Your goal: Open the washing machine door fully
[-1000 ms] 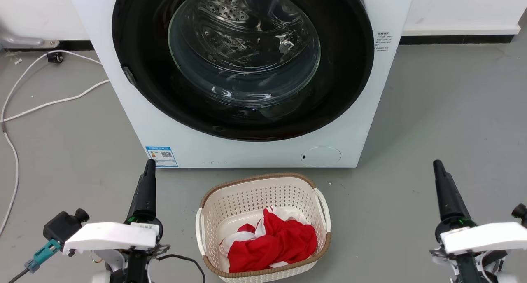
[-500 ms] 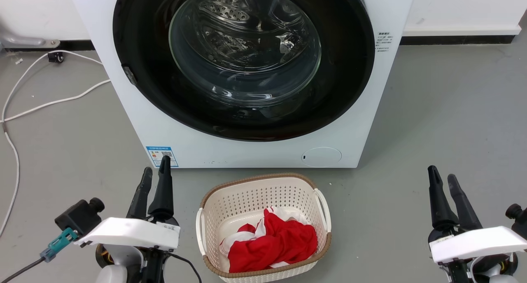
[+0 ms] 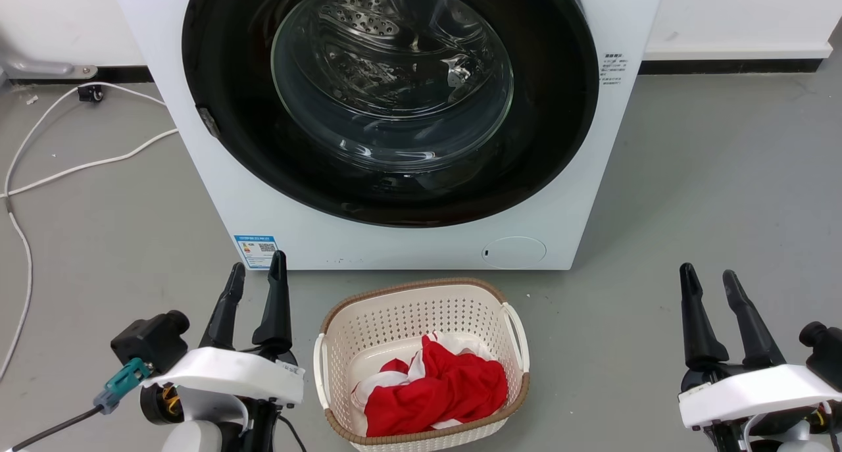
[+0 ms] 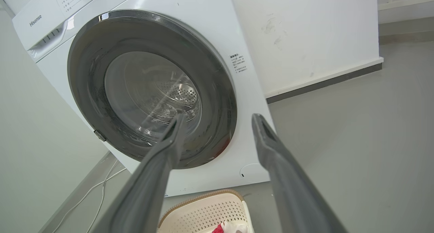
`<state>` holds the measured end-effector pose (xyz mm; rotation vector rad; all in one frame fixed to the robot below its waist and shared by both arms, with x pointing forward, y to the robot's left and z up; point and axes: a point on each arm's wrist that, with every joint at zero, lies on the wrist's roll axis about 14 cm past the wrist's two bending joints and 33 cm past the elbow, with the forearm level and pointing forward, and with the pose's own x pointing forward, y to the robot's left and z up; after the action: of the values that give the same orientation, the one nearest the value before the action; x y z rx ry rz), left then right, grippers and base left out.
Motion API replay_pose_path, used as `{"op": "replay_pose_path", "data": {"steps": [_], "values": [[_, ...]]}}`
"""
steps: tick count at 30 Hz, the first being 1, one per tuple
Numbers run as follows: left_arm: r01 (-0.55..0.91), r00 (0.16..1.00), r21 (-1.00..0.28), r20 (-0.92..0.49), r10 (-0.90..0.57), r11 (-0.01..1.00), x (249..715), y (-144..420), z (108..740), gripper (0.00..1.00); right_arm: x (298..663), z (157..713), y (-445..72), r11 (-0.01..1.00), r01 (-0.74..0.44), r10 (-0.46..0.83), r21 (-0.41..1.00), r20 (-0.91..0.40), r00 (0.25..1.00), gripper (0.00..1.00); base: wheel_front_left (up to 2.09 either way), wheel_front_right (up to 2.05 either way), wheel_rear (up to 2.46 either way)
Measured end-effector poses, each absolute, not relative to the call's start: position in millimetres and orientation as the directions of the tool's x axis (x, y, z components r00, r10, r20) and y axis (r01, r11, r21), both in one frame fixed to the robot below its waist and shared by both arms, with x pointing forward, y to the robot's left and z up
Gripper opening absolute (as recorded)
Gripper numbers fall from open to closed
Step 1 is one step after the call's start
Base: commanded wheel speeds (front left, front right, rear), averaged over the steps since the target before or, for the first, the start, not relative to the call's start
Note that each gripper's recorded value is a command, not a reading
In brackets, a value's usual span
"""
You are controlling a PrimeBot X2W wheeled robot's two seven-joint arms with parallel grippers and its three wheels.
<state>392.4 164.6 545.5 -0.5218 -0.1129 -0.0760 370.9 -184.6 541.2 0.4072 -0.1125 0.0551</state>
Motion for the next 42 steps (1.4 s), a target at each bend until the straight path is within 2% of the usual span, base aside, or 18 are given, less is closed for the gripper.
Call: {"op": "replay_pose_path", "data": {"steps": [18,42], "values": [[0.111,0.986,-0.278,0.149,-0.072,0.954,392,159,548,1.00,367,547,-181,0.979,-0.081,0.057,0.188,0.129,0.990,1.00,0.00,0.00,0.00],[0.105,0.976,-0.057,0.198,-0.091,0.993,391,154,555,1.00,365,549,-174,0.996,-0.090,0.090,-0.007,0.135,0.987,1.00,0.00,0.00,0.00]]}}
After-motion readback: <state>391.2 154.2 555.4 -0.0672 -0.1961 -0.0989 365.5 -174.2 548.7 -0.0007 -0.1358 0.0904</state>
